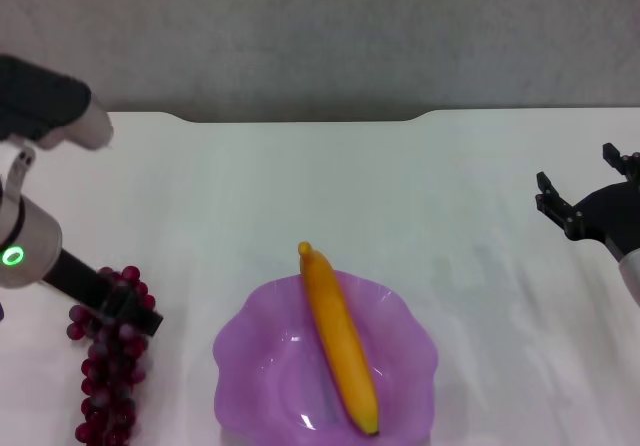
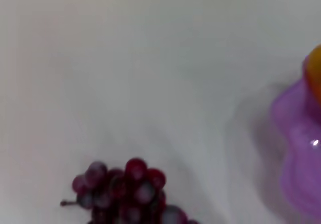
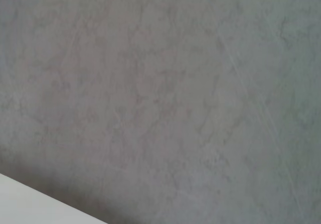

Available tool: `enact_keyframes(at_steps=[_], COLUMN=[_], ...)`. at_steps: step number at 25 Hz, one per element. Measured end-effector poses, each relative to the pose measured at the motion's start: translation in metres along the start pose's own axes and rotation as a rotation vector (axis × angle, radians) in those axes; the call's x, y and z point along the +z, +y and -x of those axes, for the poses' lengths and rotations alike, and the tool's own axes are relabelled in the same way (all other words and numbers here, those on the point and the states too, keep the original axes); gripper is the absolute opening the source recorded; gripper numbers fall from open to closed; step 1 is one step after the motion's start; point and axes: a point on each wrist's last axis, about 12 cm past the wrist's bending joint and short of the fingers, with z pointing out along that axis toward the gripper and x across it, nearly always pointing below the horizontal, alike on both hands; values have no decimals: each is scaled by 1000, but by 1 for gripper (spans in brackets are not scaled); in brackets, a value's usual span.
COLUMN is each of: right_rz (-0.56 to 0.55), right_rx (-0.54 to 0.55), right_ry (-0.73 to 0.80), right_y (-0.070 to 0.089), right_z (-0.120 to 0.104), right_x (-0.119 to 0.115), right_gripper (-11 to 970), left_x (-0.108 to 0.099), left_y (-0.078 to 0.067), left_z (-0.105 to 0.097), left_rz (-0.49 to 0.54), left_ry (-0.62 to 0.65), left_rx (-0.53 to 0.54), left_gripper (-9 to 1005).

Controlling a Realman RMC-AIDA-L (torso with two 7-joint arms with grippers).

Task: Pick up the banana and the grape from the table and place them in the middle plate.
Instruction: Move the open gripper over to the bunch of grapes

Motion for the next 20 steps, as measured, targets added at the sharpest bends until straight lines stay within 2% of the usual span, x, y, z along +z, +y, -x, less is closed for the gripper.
enact_keyframes(at_steps=[3, 12, 20], right_rz=[0, -6, -9], right_rx=[0, 2, 3], right_ry=[0, 2, 2], right_y=[0, -1, -1], right_z=[0, -1, -1], right_x=[0, -1, -2], right_gripper=[892, 892, 892], left_x=[15, 27, 42], left_y=[5, 18, 31], left_z=[-1, -12, -23], left_rz=[1, 30, -19], left_ry=[30, 5, 33], left_rx=[-13, -69, -111], left_gripper=[872, 870, 868])
